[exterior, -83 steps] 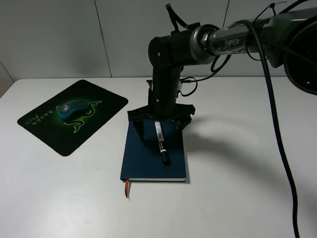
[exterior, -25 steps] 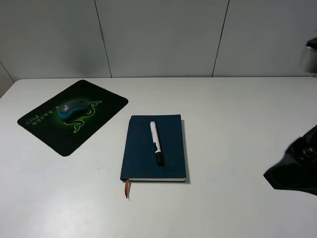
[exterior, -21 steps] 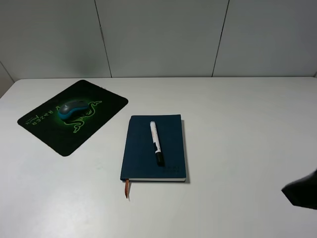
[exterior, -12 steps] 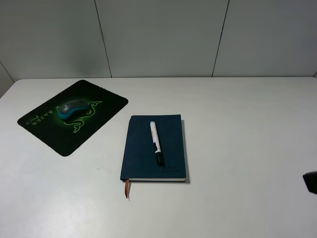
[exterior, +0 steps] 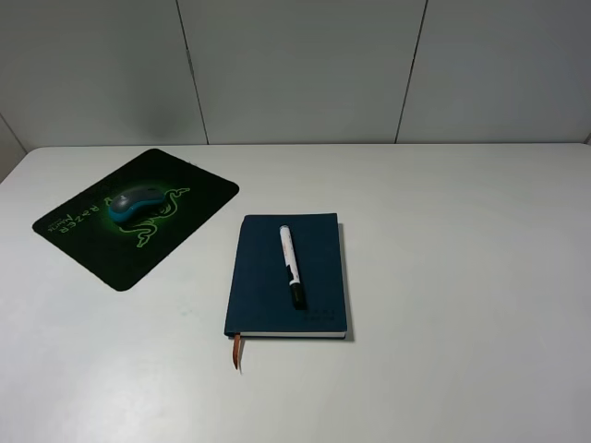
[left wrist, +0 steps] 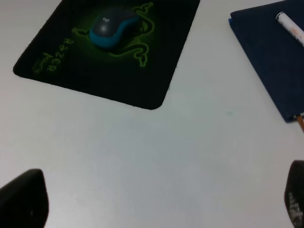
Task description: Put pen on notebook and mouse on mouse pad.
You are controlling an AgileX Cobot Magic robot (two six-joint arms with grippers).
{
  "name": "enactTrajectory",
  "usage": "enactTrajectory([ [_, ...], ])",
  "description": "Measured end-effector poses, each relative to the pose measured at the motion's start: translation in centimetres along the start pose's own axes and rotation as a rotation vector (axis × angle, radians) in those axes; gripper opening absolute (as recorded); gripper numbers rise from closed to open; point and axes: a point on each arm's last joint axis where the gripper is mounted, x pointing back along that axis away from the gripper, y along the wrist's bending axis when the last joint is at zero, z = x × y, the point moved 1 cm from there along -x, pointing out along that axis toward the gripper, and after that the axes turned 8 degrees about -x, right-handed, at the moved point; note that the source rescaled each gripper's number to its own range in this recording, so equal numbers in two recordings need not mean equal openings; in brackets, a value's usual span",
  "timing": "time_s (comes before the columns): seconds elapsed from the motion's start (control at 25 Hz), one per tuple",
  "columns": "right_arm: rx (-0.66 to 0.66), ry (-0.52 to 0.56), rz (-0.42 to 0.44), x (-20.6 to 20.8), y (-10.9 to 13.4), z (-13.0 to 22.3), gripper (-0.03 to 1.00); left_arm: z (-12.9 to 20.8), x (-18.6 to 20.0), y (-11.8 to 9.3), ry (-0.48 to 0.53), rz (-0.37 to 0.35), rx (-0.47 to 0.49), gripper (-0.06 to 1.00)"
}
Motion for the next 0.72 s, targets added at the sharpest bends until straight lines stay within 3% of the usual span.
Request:
enactTrajectory([
  [0.36, 0.015, -0.206, 0.009, 2.6, -0.3, 1.4, 1.00, 0.0, 0.0, 0.0, 0.000, 0.000, 0.000, 1.00],
  [0.72, 0.019, -0.210, 0.011, 2.6, -0.4, 1.5, 1.00, 0.0, 0.0, 0.0, 0.000, 0.000, 0.000, 1.00],
])
